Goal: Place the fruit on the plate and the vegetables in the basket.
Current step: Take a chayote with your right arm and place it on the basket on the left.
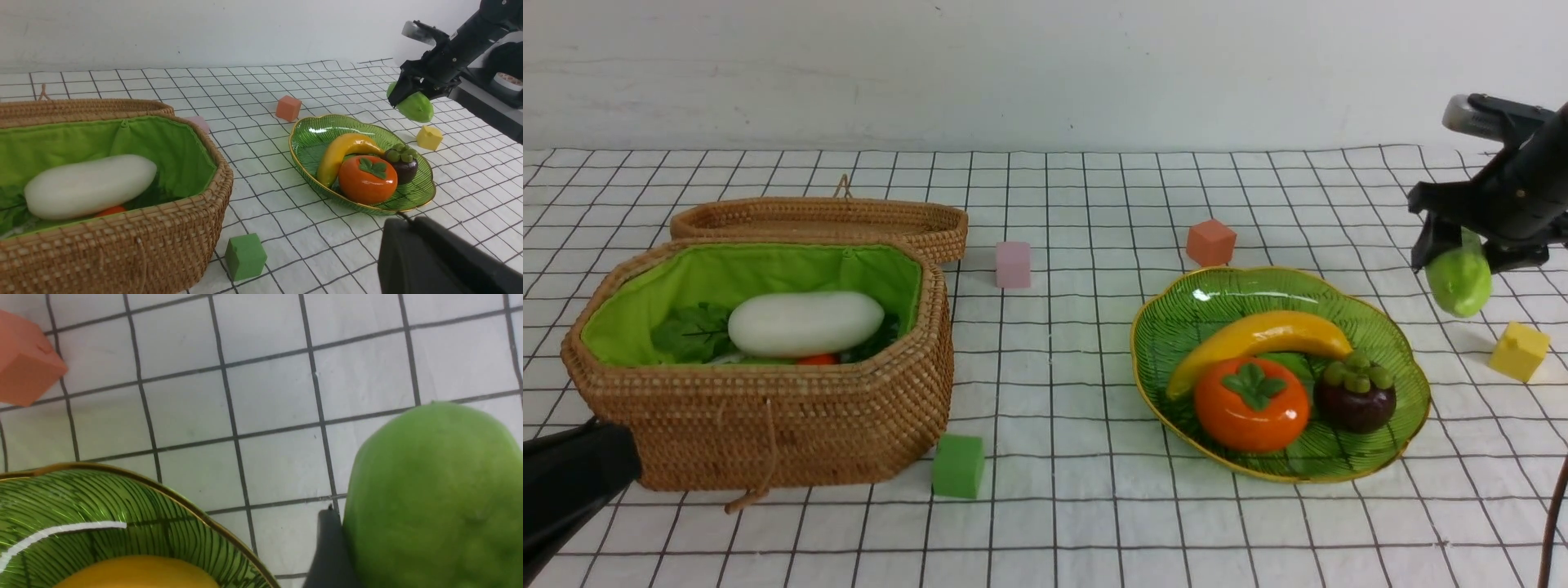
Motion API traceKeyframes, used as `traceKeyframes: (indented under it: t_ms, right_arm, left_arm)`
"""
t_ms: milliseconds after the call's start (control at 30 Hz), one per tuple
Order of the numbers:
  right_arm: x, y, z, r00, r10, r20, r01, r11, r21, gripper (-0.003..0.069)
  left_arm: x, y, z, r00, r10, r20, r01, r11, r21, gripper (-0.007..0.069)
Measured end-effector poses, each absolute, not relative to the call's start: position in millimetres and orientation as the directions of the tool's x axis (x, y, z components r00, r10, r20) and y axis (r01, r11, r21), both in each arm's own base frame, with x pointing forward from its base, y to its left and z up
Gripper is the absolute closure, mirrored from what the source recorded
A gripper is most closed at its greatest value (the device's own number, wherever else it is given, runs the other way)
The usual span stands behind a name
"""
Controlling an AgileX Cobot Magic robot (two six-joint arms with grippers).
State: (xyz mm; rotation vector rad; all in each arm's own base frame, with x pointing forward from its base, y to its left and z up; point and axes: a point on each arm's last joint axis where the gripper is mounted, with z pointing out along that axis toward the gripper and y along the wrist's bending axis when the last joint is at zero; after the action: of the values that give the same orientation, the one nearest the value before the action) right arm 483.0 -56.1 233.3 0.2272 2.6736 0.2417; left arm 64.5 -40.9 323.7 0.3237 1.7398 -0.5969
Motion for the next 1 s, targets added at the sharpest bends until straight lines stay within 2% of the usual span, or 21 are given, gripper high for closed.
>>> traceKeyframes:
  t_ms: [733, 1000]
  right_arm:
    - [482.2, -56.0, 232.9, -0.893, 0.195, -0.407, 0.12, 0.972, 0.204, 0.0197]
    - [479.9, -46.9, 238.2, -0.902, 0.172, -0.397, 0.072, 0.965, 0.254, 0.0197]
  left_arm:
    - [64.5, -40.8, 323.5, -0.255, -0.096, -0.962, 0.513, 0.83, -0.219, 0.0633]
    - [64.6, -40.7, 323.6, -0.253, -0.094, -0.963, 0.513, 0.831, -0.216, 0.0631]
